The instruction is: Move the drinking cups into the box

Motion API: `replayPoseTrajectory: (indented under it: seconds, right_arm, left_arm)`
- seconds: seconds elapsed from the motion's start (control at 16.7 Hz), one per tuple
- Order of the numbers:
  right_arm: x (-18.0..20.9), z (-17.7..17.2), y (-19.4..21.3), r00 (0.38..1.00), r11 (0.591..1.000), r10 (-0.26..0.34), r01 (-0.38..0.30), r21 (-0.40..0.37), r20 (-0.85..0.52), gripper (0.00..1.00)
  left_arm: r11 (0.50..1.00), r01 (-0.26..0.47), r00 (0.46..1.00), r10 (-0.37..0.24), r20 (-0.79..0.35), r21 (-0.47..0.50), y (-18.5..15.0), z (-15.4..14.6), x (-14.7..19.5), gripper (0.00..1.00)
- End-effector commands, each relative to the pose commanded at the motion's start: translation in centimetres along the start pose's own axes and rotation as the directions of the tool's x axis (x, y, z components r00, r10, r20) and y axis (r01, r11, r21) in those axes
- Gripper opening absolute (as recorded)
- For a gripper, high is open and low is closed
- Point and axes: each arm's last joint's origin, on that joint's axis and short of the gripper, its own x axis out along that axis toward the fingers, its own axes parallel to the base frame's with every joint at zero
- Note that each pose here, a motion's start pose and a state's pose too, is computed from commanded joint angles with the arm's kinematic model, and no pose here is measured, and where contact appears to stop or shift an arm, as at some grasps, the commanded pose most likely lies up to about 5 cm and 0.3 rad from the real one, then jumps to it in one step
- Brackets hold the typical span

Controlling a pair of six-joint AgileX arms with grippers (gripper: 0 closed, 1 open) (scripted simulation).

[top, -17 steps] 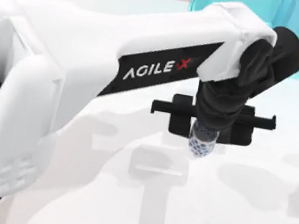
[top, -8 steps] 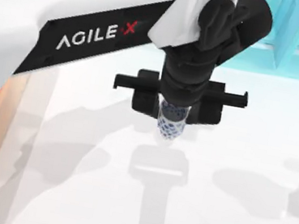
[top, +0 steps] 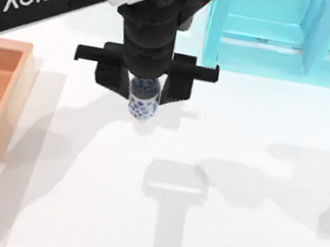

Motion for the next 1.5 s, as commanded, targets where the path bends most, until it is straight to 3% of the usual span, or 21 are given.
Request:
replayPoseTrajectory:
  seconds: [0.36,0.6,0.78,1.02,1.32,1.5]
  right_arm:
    - [0.0,0.0,0.0,1.000,1.000,0.000,0.000,0.000,0.000,1.00]
    - [0.0,0.0,0.0,1.000,1.000,0.000,0.000,0.000,0.000,1.00]
    - [0.0,0.0,0.0,1.000,1.000,0.000,0.000,0.000,0.000,1.00]
    - [0.0,0.0,0.0,1.000,1.000,0.000,0.000,0.000,0.000,1.00]
    - [0.0,0.0,0.0,1.000,1.000,0.000,0.000,0.000,0.000,1.00]
    - [0.0,0.0,0.0,1.000,1.000,0.000,0.000,0.000,0.000,1.00]
  left_arm:
    - [1.000,0.003,1.000,-0.003,-0.017,-0.006,15.2,2.6,-1.3,0.00]
    - [1.000,0.006,1.000,-0.006,-0.010,-0.008,25.0,0.4,-2.5,0.00]
    - [1.000,0.002,1.000,-0.002,0.001,-0.007,30.3,-2.2,-3.3,0.00]
    - [1.000,-0.003,1.000,0.003,0.012,-0.006,32.9,-4.4,-3.8,0.00]
    - [1.000,-0.005,1.000,0.005,0.009,-0.002,32.9,-4.3,-3.7,0.00]
    - [1.000,-0.002,1.000,0.002,0.004,-0.004,32.9,-4.4,-1.8,0.00]
